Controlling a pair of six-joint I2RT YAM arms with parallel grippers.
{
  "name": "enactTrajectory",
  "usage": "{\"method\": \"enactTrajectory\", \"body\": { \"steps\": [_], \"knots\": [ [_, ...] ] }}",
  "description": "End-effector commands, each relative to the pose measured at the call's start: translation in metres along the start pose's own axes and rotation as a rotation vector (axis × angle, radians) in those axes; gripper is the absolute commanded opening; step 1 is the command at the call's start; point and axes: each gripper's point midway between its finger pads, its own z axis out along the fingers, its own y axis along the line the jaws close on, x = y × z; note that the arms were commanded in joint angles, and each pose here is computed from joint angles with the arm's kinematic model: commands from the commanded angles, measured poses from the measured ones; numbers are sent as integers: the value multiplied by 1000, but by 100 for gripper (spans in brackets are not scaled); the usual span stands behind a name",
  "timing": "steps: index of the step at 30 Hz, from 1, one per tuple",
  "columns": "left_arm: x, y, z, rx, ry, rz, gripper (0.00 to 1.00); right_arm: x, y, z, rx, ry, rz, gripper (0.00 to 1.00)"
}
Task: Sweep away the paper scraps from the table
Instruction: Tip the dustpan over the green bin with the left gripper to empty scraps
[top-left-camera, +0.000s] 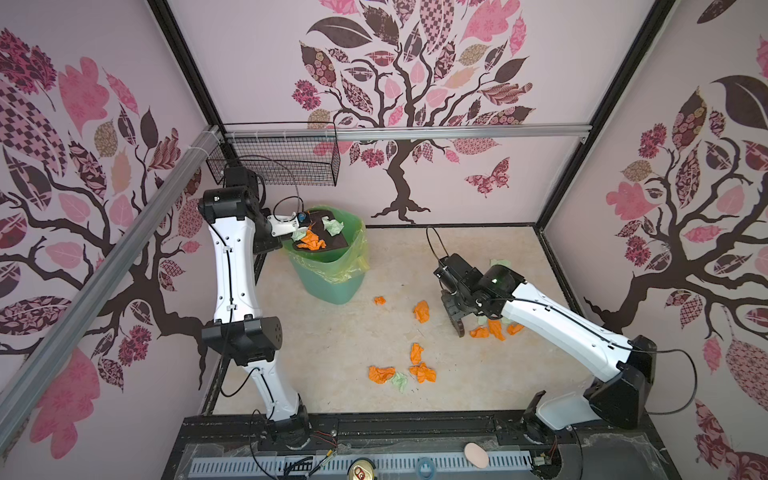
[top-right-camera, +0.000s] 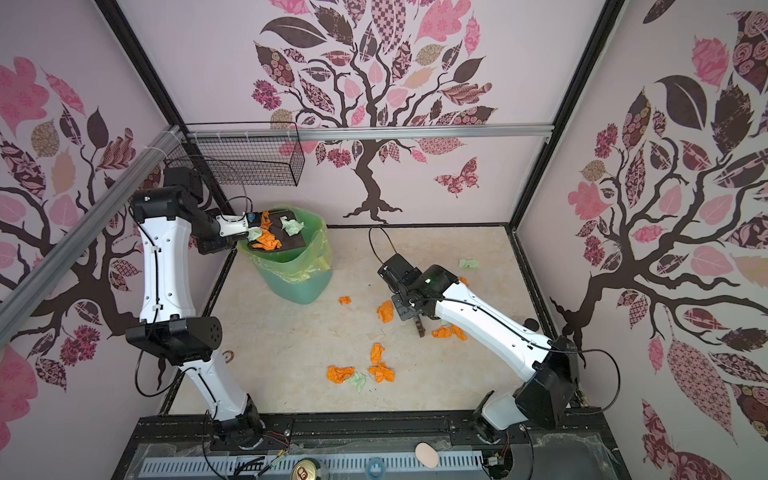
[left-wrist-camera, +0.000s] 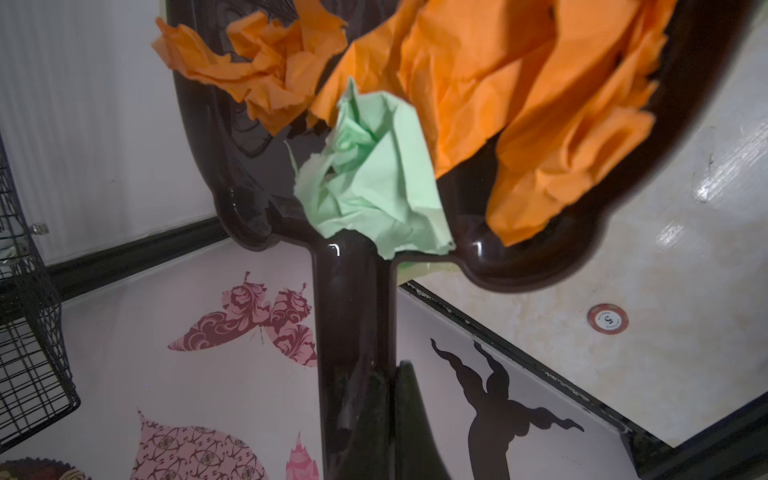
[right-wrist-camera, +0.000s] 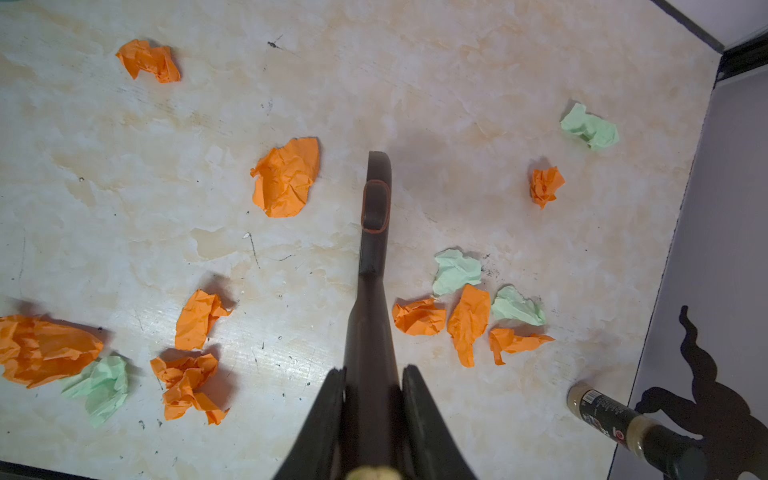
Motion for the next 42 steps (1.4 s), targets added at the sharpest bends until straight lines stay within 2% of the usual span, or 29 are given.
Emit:
{"method": "enactTrajectory", "body": {
  "steps": [1, 8, 19, 26, 31, 37, 42],
  "knots": [
    [7, 14, -8, -72, 44, 45, 0, -1, 0, -2, -10, -3, 3, 0],
    [12, 38, -14, -174, 138, 131, 0, 0, 6, 6, -24, 14, 1, 0],
    [-11, 77, -20, -322, 310, 383, 0, 5, 5, 5, -26, 14, 0, 0],
    [-15, 88, -24, -360, 367, 454, 0, 8, 3, 6, -25, 10, 4, 0],
    [-20, 75, -33, -327, 299, 401, 0, 1, 3, 4, -20, -4, -3, 0],
    [-29, 50, -56, -307, 132, 282, 0, -13, -1, -7, -19, -39, 13, 0],
    [-34, 24, -89, -310, -22, 180, 0, -15, -1, -6, -12, -28, 13, 0]
  ]
}}
